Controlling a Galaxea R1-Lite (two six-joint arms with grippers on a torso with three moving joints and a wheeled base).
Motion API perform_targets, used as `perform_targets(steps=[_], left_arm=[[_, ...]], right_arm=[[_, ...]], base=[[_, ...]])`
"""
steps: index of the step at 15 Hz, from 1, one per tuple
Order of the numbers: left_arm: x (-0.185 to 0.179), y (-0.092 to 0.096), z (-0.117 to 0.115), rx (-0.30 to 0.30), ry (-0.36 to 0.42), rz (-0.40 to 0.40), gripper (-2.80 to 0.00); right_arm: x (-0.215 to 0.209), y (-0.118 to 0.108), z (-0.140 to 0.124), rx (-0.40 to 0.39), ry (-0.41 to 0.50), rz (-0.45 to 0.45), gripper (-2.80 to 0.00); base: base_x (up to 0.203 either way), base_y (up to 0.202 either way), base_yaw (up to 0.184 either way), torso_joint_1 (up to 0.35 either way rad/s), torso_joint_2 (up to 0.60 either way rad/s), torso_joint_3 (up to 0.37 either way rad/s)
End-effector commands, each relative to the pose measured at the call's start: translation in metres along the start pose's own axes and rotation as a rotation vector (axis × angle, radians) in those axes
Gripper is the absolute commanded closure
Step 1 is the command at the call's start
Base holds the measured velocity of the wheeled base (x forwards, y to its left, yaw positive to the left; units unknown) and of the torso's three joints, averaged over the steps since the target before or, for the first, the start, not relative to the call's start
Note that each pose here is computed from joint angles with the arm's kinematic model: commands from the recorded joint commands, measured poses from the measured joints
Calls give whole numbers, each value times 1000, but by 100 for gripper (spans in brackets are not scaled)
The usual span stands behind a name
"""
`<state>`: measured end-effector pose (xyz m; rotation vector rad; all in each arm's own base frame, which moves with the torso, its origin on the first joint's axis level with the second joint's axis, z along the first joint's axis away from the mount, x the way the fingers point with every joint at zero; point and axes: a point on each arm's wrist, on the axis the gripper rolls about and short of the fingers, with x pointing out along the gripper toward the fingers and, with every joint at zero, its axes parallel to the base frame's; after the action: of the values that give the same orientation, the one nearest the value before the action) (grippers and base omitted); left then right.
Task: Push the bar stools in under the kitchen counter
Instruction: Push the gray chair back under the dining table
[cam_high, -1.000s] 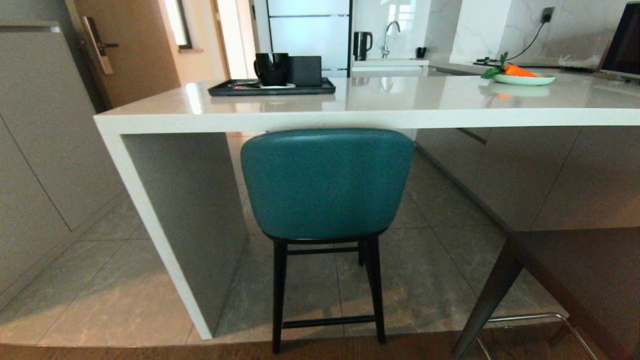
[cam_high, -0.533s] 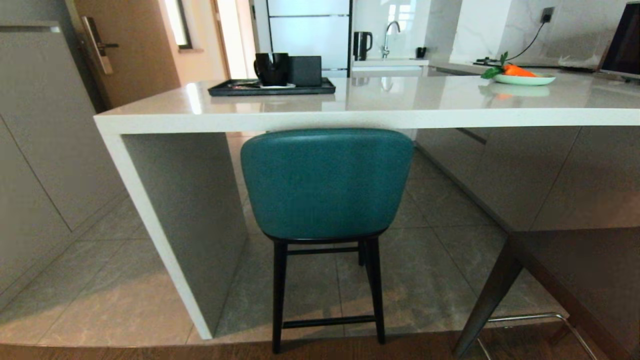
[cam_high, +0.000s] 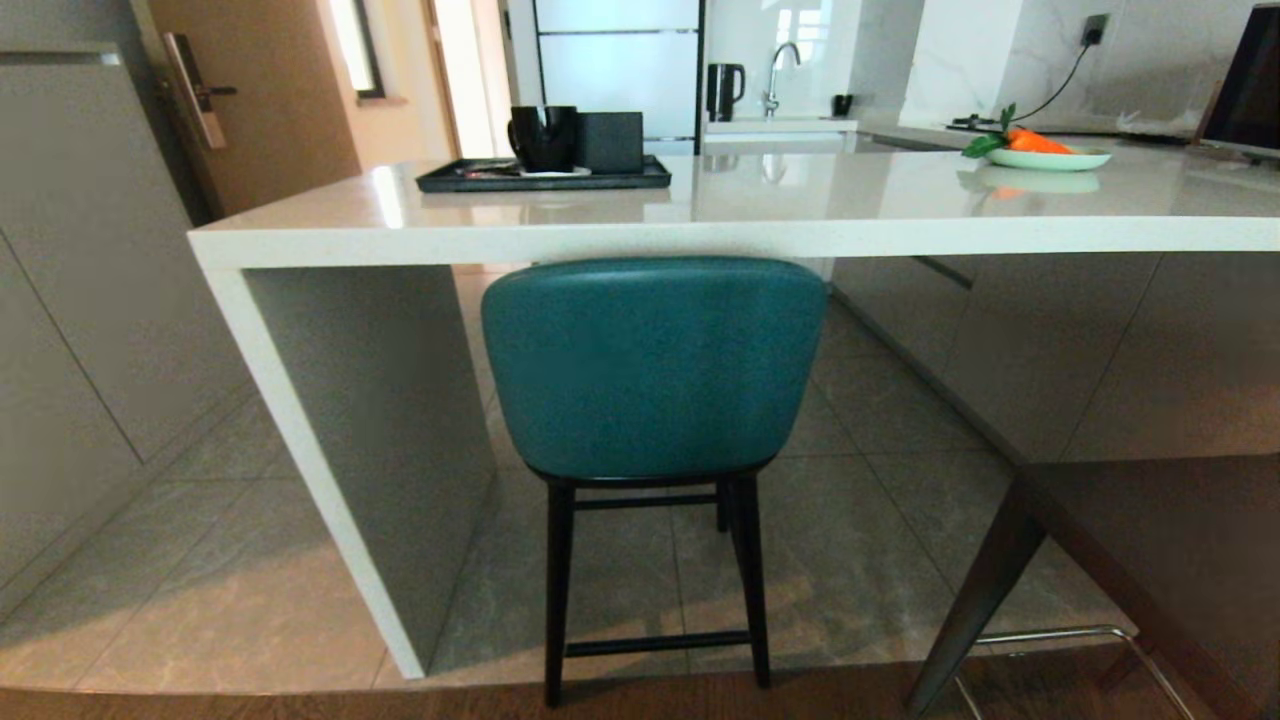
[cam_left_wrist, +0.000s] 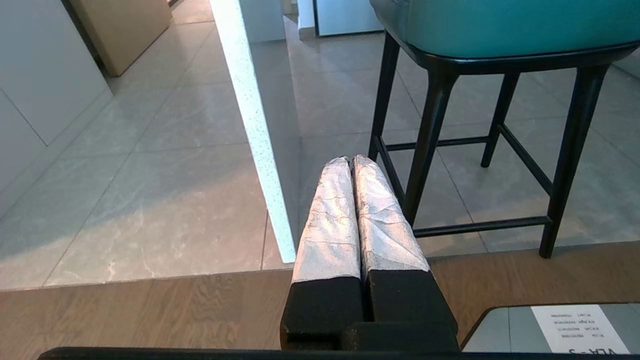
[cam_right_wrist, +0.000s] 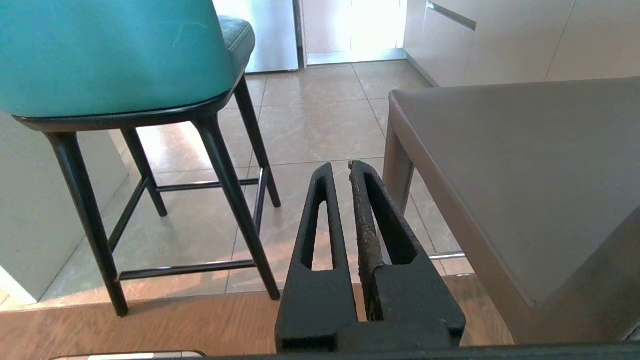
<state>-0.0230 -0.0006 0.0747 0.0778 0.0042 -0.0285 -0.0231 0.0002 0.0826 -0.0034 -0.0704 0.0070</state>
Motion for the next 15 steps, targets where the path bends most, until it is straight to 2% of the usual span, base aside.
perform_targets(steps=[1,5,15], left_arm=[[0,0,0,-1,2,1,0],[0,0,0,-33,4,19,0],[0,0,0,-33,3,17,0]], right_arm=[[2,0,-8,0,31,1,0],[2,0,-8,2,31,1,0],[2,0,-8,2,31,1,0]], base=[[0,0,0,0,0,0],[-24,0,1,2,1,1],[-198,0,-2,3,3,1]])
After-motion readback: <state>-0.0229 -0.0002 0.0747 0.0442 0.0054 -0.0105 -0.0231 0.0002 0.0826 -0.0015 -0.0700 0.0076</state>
